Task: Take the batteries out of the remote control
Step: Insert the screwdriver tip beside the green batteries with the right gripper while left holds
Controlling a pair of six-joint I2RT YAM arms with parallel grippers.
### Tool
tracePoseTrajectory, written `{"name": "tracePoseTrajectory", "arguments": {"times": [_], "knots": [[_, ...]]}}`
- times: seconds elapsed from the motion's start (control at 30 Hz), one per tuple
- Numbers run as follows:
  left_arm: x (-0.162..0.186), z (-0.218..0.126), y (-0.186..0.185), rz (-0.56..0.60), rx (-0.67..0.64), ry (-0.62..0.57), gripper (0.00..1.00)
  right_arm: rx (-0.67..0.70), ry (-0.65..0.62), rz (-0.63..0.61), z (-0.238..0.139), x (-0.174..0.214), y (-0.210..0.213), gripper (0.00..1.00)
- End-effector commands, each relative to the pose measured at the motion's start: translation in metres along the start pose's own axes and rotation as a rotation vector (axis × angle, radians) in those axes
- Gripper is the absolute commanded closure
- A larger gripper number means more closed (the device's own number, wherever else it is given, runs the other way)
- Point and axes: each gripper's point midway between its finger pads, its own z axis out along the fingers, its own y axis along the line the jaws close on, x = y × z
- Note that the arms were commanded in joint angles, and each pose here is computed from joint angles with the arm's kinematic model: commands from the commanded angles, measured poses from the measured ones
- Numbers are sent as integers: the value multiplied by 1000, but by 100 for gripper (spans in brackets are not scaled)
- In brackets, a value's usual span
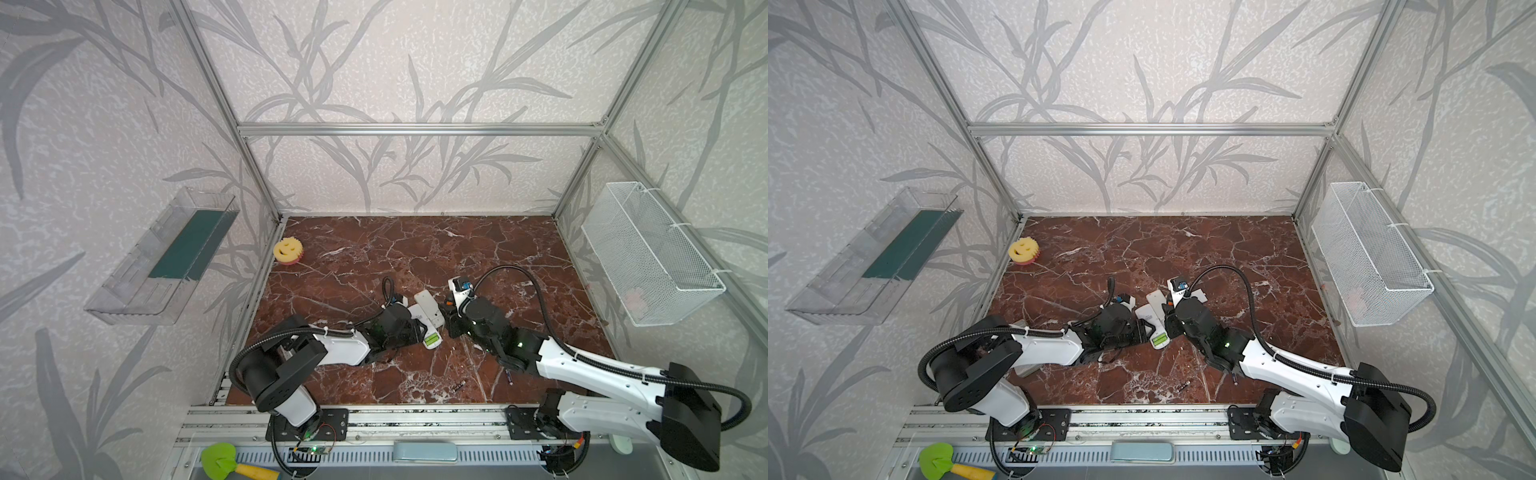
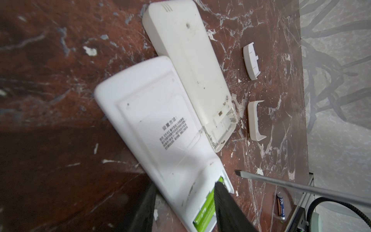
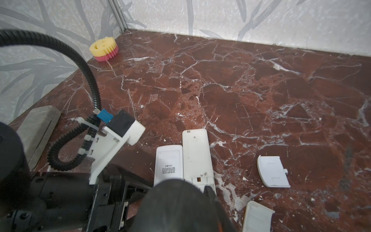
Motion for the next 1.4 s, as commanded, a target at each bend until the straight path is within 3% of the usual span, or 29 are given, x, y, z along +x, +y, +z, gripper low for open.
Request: {"name": "tracePoseTrajectory", "arguments": {"times": [0.0,0.47,1.03,1.2,1.37], "knots": [[6,2,7,-19,-14,22,52,20,-72,16,-12,-29,0,100],[9,3,7,-12,-14,38,54,-75,-9,74,1,-11,22,100],[9,4,8,7,-24,56,54,-380,111,-239,12,32,70,100],[6,6,8,6,-9,70,54,-607,195,-286,6,46,78,100],[5,7,9,6,-6,78,54,-657,290,-419,9,68,73,100]]}}
